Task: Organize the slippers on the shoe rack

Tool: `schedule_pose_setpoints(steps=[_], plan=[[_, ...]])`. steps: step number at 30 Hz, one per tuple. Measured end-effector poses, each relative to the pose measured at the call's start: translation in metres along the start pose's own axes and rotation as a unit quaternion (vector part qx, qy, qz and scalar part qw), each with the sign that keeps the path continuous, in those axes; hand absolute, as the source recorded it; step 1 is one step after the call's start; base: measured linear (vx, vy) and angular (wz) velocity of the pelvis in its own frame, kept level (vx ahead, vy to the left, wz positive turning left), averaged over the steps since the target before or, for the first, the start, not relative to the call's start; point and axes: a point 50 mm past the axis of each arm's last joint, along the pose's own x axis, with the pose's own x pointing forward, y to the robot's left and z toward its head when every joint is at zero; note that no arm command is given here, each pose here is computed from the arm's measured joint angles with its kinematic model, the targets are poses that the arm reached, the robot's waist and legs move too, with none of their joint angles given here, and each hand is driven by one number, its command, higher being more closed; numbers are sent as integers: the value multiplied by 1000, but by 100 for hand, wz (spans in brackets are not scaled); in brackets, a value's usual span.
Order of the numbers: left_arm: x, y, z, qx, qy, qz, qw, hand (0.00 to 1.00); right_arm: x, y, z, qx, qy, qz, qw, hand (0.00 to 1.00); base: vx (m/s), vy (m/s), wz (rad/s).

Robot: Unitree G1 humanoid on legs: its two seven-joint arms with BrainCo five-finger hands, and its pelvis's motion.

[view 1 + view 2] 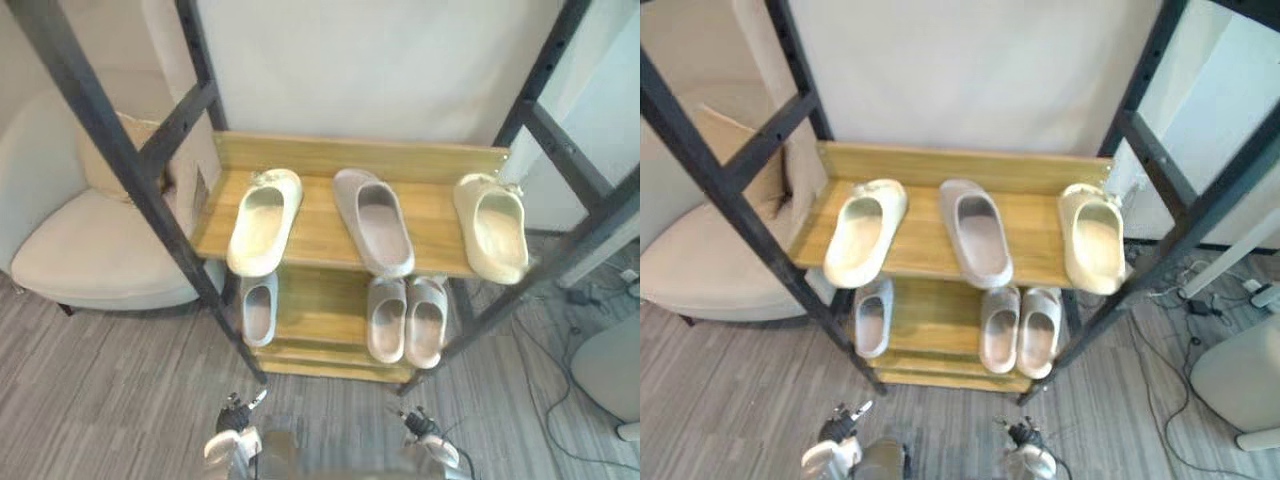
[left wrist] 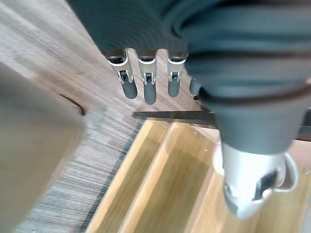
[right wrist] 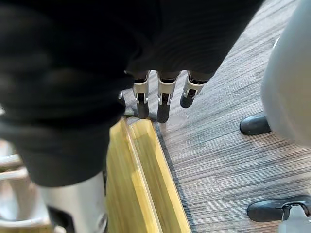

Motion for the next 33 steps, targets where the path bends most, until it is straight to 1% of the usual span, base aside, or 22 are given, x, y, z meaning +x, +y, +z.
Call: schedule_pose_setpoints(steps=[9, 13, 18, 20, 21, 23, 24, 26, 30, 33], plan=[[0, 6, -6, 21, 15, 5, 1000, 0, -2, -8, -9, 2, 12, -12, 1000, 0, 77, 69, -15], [-2, 10, -12, 24, 25, 9, 999, 0, -3, -10, -12, 1, 15, -17, 1000, 0, -47, -12, -11], [-5, 17, -21, 52, 38, 11, 998, 0, -3, -11, -10, -3, 7, -20, 1000, 0, -114, -25, -13], [-7, 19, -25, 54, 43, 14, 998, 0, -5, -16, -8, -15, -5, -23, 1000, 0, -117, -7, -4], [-8, 19, -27, 57, 45, 14, 997, 0, -7, -21, -5, -40, -21, -28, 999, 0, -66, 5, -5], [-8, 19, -29, 63, 47, 12, 997, 0, -11, -20, 3, -51, -49, -23, 997, 0, -67, 32, -19], [-9, 20, -29, 67, 47, 12, 997, 0, -18, -16, 18, -57, -97, -12, 994, 0, -42, 39, -23], [-10, 22, -31, 72, 49, 12, 996, 0, -25, -12, 30, -63, -135, -1, 989, 0, -2, 33, -20], [-10, 22, -28, 84, 39, 9, 996, 0, -61, -7, 67, -83, -262, 16, 961, 0, 50, 27, -21], [-11, 21, -28, 91, 35, 7, 995, 0, -85, -3, 83, -100, -326, 28, 940, 0, 90, 13, -24]])
